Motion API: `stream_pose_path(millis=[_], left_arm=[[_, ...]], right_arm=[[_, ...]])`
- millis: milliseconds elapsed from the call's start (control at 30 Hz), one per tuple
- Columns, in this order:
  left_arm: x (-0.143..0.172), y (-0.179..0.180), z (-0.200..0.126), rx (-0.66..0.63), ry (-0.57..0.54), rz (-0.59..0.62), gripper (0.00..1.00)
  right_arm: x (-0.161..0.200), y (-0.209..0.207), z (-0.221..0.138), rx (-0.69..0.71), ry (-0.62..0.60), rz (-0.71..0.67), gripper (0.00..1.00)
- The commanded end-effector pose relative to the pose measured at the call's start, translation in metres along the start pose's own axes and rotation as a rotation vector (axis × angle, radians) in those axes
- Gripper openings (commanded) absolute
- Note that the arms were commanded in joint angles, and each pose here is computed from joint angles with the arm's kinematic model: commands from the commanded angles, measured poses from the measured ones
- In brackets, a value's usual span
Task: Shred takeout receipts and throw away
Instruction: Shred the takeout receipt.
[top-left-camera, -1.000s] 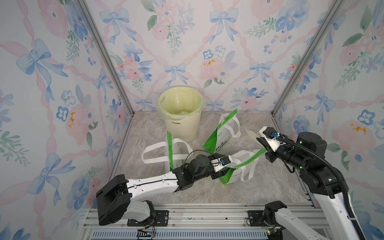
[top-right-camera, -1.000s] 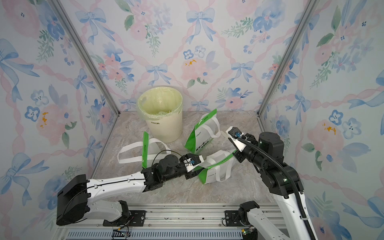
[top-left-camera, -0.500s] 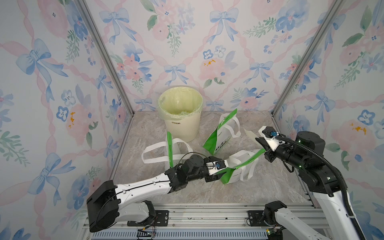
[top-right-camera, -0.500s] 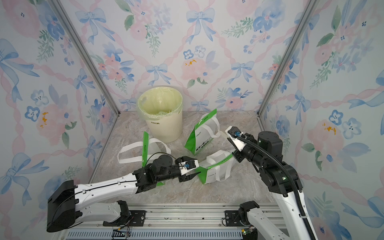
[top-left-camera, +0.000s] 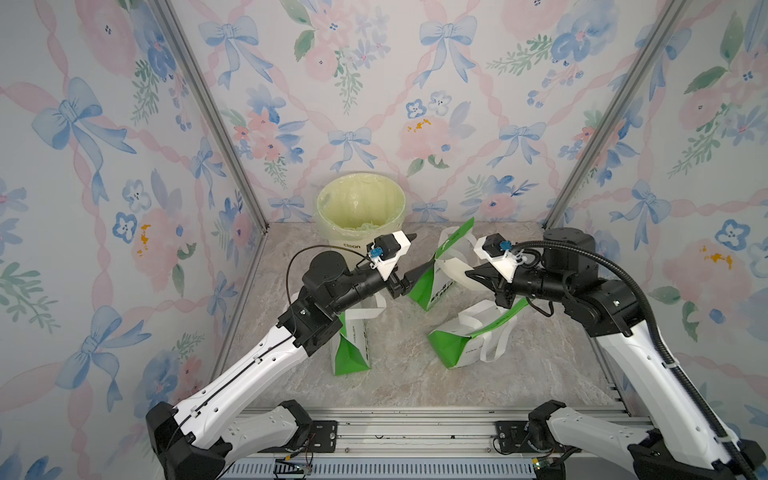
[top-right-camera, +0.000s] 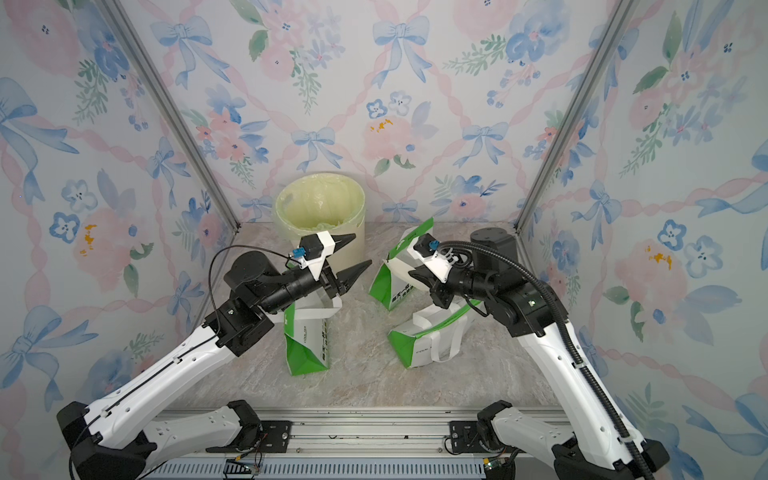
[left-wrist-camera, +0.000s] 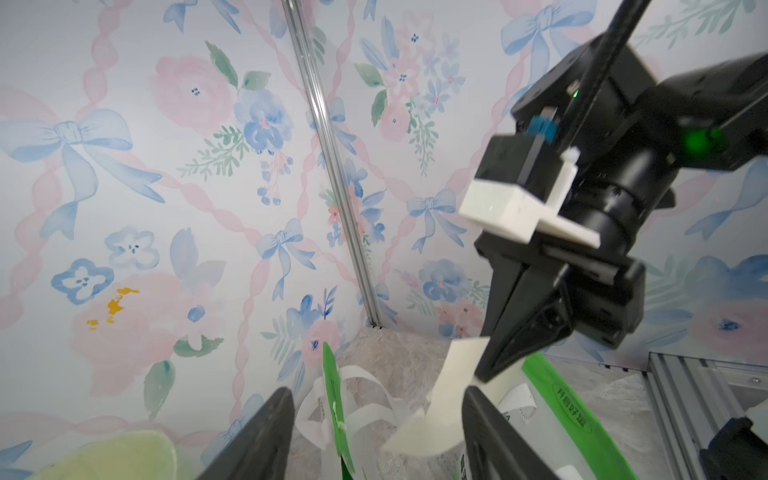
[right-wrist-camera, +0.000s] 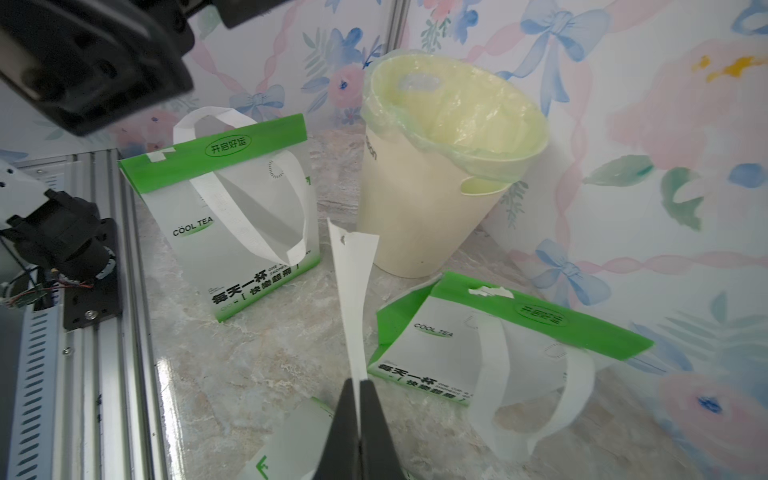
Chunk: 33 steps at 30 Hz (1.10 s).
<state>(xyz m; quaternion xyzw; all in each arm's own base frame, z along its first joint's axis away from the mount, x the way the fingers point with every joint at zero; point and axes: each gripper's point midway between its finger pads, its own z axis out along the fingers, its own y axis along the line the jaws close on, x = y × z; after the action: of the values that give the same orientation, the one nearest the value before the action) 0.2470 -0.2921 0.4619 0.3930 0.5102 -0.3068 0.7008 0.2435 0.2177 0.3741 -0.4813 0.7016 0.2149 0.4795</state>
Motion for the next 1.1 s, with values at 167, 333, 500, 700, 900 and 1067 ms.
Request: stream_pose_path(millis=[167, 333, 500, 700, 900, 1067], left_arm=[[0.016, -0.023, 0.002, 0.315, 0.023, -0.139, 0.70], [0.047, -0.028, 0.003, 0.330, 0.085, -0.182, 0.74], [0.053, -0.029, 0.009, 0.364, 0.093, -0.181, 0.58], [0.058, -0.023, 0.006, 0.384, 0.101, -0.198, 0.20], [0.059, -0.028, 0.003, 0.412, 0.102, -0.216, 0.00], [0.052, -0.022, 0.002, 0.360, 0.100, -0.240, 0.00]], right_arm=[[-0.025, 0.024, 0.016, -0.153, -0.054, 0.032, 0.00], [-0.031, 0.027, 0.025, -0.193, -0.067, 0.057, 0.00], [-0.035, 0.029, 0.036, -0.216, -0.071, 0.057, 0.00], [-0.034, 0.028, 0.042, -0.217, -0.066, 0.049, 0.00], [-0.035, 0.027, 0.042, -0.210, -0.067, 0.048, 0.00], [-0.038, 0.027, 0.038, -0.214, -0.083, 0.100, 0.23]])
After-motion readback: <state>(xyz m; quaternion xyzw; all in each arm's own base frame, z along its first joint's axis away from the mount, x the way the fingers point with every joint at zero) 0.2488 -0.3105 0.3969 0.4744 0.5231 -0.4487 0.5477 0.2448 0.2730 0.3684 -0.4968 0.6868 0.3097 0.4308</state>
